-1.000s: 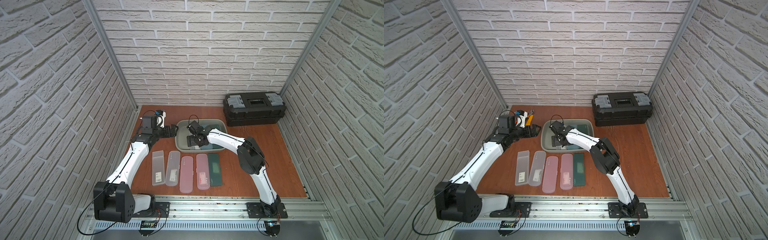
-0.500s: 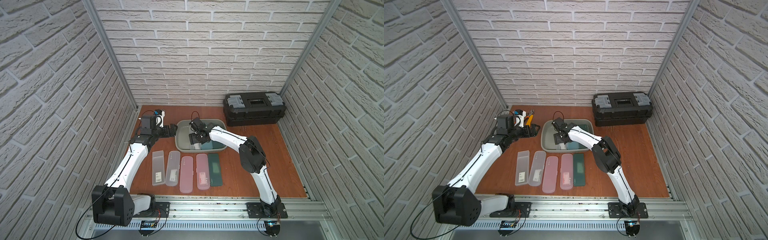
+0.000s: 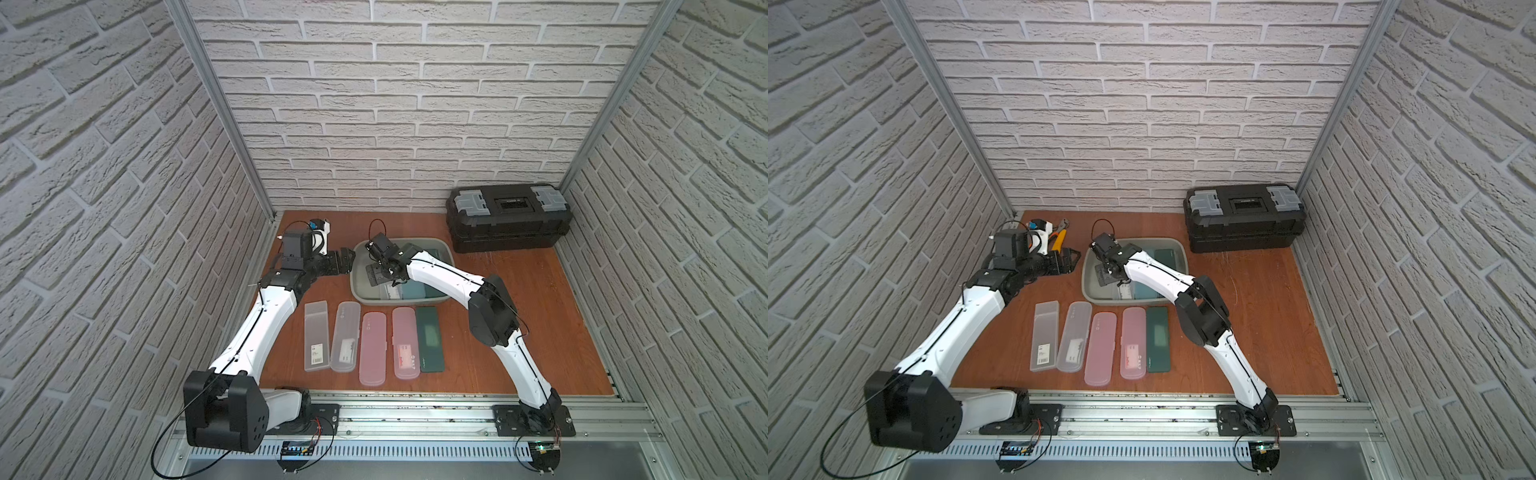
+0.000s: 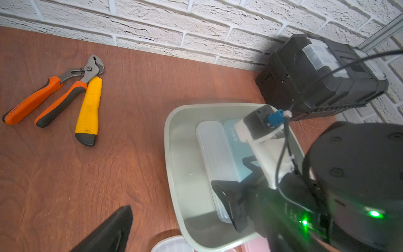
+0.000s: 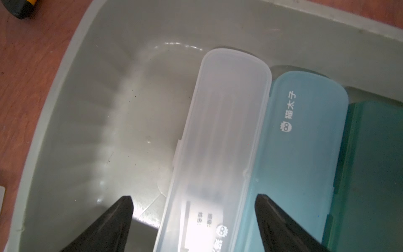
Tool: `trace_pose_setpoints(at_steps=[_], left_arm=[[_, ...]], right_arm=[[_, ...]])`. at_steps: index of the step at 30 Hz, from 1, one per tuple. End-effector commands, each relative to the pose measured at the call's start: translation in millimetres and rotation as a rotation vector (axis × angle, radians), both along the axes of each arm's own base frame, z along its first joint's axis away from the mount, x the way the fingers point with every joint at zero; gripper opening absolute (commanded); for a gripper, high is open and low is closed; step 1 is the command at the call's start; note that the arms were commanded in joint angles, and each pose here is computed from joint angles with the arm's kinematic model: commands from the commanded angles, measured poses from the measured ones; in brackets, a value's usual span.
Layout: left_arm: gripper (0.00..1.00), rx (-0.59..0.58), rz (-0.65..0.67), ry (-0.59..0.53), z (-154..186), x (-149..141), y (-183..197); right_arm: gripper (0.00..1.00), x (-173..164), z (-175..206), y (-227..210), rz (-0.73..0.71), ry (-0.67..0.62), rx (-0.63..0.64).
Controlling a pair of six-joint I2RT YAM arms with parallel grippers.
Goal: Put the pencil case into the storage box
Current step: Place the pencil case at the storage box.
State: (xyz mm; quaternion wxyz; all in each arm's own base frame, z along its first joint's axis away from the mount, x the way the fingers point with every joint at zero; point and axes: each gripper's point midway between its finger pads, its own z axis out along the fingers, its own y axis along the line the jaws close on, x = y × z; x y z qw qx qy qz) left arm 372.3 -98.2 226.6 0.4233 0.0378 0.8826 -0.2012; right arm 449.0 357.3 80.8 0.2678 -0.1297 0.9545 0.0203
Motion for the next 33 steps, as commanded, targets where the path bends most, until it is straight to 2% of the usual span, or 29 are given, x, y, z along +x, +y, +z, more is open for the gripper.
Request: trace_pose_setpoints(at_steps=[1,13,18,22,26,33], left_arm=[[0.98,0.01,-0.015,-0.042,8.4,1.1,-3.6],[0.99,0.052,-0.016,-0.048,7.3,-1.5,-4.5],[0.98,0.063,-0.02,-0.051,7.5,-2.0,-5.8],[0.99,0.073,-0.022,-0.049,5.9,-2.1,-6.1],[0.98,0.079,-0.025,-0.048,4.4,-1.7,-6.2],[0.98,0.132,-0.052,-0.065,4.8,-8.7,-13.9]], right_arm=[[0.92,6.6,-10.2,-7.7,-0.011,-0.019,-0.075],[0.92,25.7,-21.8,-10.2,-0.039,-0.072,-0.089],[0.92,32.8,-15.3,-15.8,-0.053,-0.052,-0.035],[0.92,40.7,3.7,-26.0,-0.073,-0.065,-0.002],[0.92,38.2,39.6,-29.7,-0.058,-0.077,0.061],[0.92,4.1,101.3,-42.7,-0.019,-0.111,0.163]])
